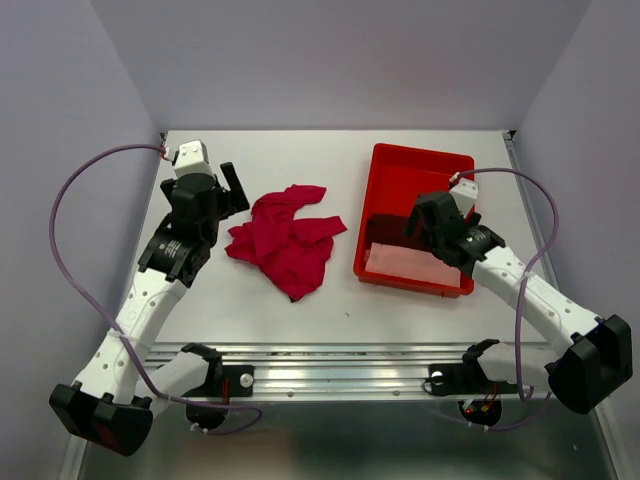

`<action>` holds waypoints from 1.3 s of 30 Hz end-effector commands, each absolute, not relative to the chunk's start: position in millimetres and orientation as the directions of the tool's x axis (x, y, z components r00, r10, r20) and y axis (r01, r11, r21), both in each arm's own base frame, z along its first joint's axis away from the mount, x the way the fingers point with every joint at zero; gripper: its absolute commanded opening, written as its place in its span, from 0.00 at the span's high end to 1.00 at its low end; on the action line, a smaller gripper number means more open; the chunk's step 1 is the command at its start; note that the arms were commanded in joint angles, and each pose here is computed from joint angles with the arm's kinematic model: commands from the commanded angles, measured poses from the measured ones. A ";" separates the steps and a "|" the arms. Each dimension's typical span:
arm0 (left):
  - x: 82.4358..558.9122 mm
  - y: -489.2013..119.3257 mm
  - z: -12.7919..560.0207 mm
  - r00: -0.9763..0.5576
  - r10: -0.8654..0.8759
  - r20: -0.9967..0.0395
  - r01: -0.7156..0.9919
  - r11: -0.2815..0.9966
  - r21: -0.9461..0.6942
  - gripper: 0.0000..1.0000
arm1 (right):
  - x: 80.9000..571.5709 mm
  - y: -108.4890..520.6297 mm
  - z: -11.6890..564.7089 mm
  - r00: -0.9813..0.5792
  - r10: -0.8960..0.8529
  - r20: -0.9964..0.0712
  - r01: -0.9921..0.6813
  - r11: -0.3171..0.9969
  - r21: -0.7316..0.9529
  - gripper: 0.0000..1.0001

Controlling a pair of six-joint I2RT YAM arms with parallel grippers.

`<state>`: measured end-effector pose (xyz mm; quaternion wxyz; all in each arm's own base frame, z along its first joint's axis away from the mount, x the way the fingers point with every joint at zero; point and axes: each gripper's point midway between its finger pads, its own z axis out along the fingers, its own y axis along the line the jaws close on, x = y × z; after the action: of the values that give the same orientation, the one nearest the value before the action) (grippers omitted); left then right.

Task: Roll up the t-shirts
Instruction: Pick up the T-shirt from the center of the board.

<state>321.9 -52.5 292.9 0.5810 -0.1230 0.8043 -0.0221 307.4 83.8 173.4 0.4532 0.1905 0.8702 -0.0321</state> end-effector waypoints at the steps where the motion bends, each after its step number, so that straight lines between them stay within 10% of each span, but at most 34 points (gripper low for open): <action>1: 324.3 -52.2 297.0 -0.282 -0.202 -0.938 -0.163 0.974 -0.160 0.01 | 312.1 88.5 179.6 -0.483 0.328 -0.812 0.345 0.924 0.167 0.00; 39: 338.5 -70.2 251.0 -0.433 -0.283 -0.856 -0.214 0.954 -0.208 0.01 | 359.5 304.3 195.4 -0.684 0.100 -0.723 -0.286 0.875 0.391 0.12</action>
<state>331.2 -67.9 244.7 0.5088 -0.1265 0.8511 -0.0274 356.4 270.0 182.9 0.3999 -0.0204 0.8969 0.1875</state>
